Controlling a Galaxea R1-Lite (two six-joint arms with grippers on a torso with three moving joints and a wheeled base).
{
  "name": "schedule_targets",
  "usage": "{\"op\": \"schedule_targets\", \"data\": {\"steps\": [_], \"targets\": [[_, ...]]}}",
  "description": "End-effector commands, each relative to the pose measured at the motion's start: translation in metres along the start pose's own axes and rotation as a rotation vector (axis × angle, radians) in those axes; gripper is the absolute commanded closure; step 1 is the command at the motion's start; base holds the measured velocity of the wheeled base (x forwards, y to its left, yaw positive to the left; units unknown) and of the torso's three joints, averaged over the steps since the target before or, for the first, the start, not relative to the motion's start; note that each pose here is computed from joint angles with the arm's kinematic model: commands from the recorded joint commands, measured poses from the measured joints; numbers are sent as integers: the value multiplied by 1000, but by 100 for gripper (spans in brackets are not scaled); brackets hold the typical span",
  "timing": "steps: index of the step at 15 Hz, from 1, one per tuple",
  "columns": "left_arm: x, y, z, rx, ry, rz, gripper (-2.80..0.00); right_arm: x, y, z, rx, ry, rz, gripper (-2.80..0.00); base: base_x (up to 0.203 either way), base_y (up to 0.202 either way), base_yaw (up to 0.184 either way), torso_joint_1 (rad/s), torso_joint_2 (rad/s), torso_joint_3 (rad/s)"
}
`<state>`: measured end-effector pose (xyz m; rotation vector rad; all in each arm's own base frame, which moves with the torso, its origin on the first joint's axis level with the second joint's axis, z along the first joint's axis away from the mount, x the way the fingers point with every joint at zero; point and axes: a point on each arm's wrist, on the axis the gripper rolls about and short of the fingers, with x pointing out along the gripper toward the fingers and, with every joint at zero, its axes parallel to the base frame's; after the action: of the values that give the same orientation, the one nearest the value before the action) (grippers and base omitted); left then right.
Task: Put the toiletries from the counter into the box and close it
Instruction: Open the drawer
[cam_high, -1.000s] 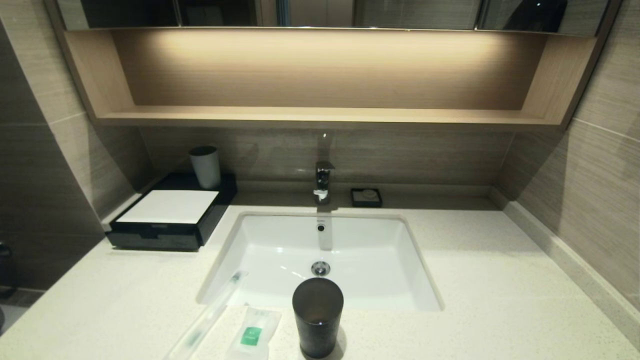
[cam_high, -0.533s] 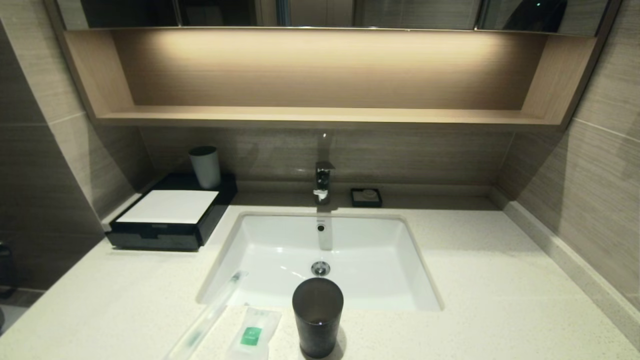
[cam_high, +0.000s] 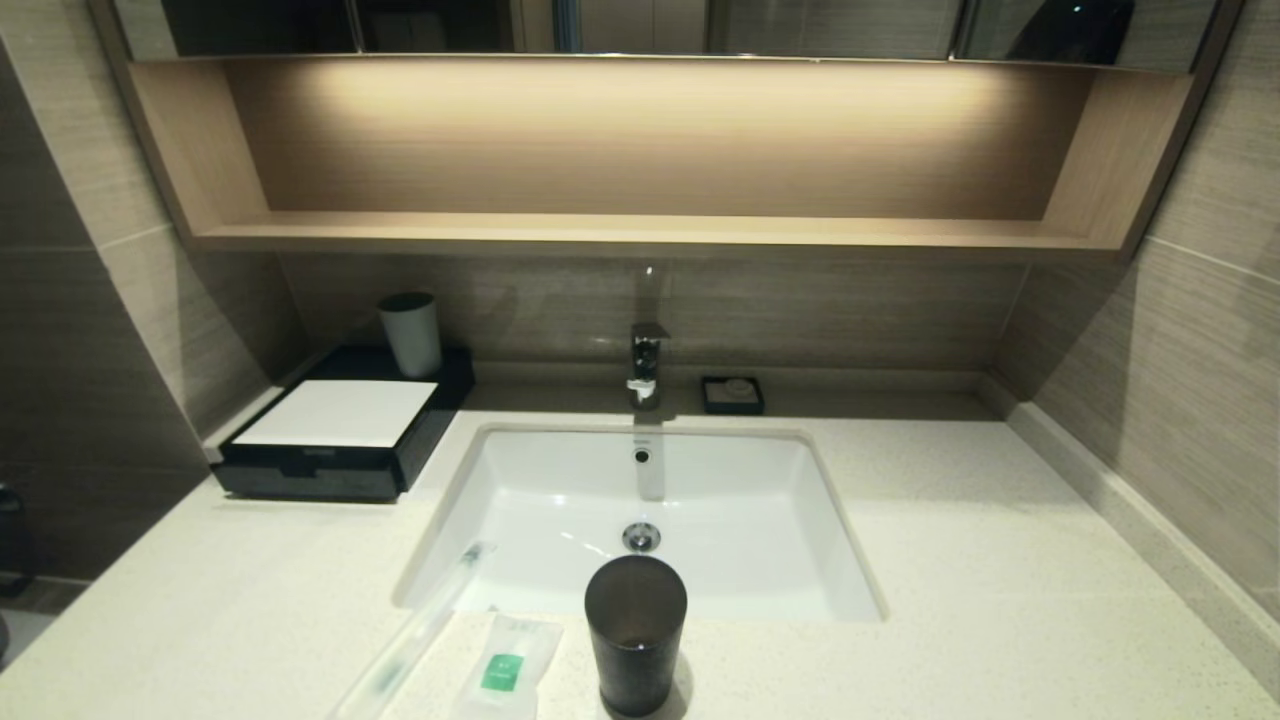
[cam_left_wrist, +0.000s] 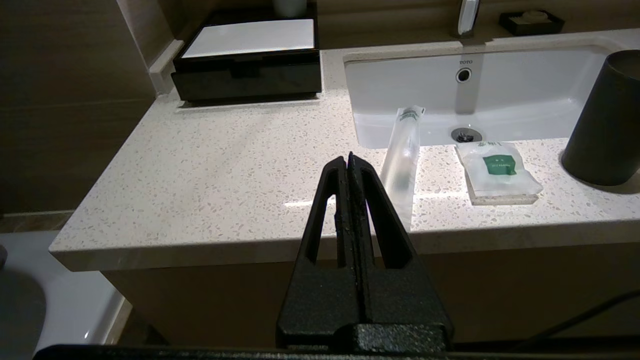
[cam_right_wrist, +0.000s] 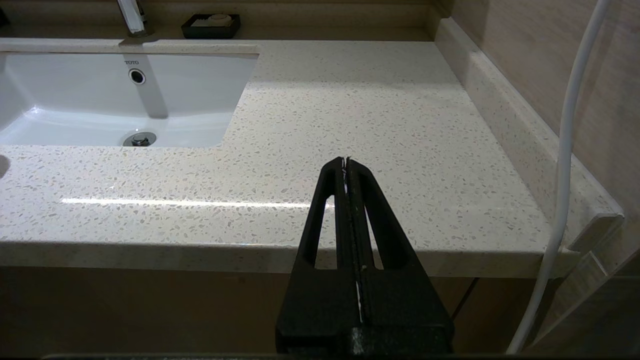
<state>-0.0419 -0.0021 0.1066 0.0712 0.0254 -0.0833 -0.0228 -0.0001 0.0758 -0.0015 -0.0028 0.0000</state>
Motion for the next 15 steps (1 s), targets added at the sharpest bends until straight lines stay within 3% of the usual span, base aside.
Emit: {"op": "schedule_targets", "data": {"steps": [1,8,11,15], "targets": [[-2,0,3,1,-1,1,0,0,0,0,0,1,0,0,0,0,0,0,0,0],[-5,0,13,-1,11,-6,0,0,0,0,0,1,0,0,0,0,0,0,0,0],[18,4,41,-26,98,-2,0,0,0,0,0,1,0,0,0,0,0,0,0,0],[58,11,77,-49,90,15,0,0,0,0,0,0,0,0,0,0,0,0,0,0]]}}
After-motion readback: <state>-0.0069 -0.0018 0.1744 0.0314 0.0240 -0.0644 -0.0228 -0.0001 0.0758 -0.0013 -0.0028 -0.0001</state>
